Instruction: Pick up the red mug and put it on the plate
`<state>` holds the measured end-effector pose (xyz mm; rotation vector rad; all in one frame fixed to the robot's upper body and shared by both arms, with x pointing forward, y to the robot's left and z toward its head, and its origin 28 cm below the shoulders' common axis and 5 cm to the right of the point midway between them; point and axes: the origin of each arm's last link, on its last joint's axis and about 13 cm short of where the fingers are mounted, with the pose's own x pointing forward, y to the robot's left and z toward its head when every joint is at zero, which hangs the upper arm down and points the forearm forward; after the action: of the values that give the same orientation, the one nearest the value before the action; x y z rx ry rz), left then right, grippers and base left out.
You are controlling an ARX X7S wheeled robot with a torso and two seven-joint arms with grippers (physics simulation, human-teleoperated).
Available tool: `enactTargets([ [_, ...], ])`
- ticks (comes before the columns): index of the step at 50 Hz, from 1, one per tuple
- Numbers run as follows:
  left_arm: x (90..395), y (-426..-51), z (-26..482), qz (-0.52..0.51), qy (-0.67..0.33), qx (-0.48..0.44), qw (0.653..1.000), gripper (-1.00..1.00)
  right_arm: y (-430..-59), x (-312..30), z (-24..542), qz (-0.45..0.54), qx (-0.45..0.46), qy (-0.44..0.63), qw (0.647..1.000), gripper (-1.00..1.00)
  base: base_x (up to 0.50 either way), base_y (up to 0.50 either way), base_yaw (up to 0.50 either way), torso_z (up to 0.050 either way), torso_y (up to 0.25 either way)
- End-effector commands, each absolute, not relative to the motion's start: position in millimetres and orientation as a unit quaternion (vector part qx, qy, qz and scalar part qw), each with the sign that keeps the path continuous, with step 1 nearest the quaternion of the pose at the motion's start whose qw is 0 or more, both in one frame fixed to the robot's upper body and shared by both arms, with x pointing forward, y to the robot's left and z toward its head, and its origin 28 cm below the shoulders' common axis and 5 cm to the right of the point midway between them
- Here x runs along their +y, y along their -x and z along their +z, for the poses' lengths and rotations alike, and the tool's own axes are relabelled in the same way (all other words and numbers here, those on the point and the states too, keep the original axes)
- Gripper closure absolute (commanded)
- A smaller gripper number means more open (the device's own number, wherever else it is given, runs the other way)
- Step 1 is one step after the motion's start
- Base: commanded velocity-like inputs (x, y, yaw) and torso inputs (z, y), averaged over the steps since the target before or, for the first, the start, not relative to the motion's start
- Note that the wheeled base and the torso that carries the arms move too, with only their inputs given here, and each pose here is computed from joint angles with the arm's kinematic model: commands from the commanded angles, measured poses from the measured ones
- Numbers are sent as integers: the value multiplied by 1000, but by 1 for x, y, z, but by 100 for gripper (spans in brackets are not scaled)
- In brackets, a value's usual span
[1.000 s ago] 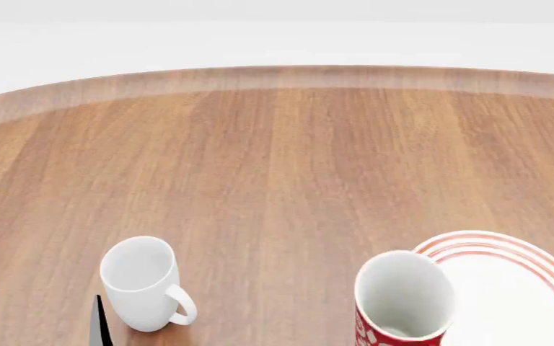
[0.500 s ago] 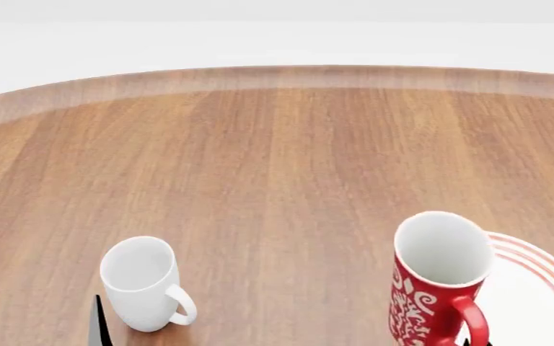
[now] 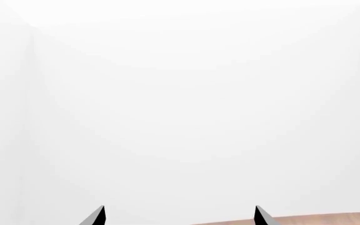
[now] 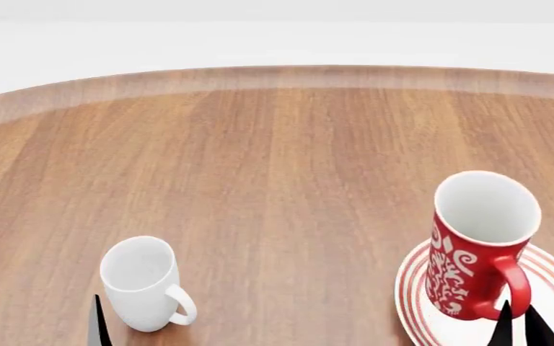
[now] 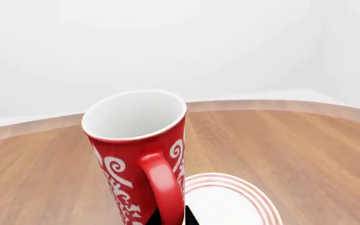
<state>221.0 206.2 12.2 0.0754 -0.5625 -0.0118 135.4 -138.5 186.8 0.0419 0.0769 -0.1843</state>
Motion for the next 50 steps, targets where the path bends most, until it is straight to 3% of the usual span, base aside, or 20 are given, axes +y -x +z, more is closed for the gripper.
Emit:
enactTargets([
  [1,206,-221,12,-6,-37,-278,960,-100,-137,-140,193,-99,25,-18,995,100,0,0,0,0,0],
  [36,206,-221,12,-6,-37,-272,962,-100,-189,-184,230,-15,40,49,998,100,0,0,0,0,0],
  [38,206,-221,12,-6,-37,-271,962,-100,-190,-187,236,13,-1,20,1000,100,0,0,0,0,0],
  [39,206,-221,12,-6,-37,-271,962,-100,-190,-190,235,0,37,46,998,100,0,0,0,0,0],
  [50,206,-221,12,-6,-38,-271,962,-100,-202,-204,249,45,38,52,997,100,0,0,0,0,0],
])
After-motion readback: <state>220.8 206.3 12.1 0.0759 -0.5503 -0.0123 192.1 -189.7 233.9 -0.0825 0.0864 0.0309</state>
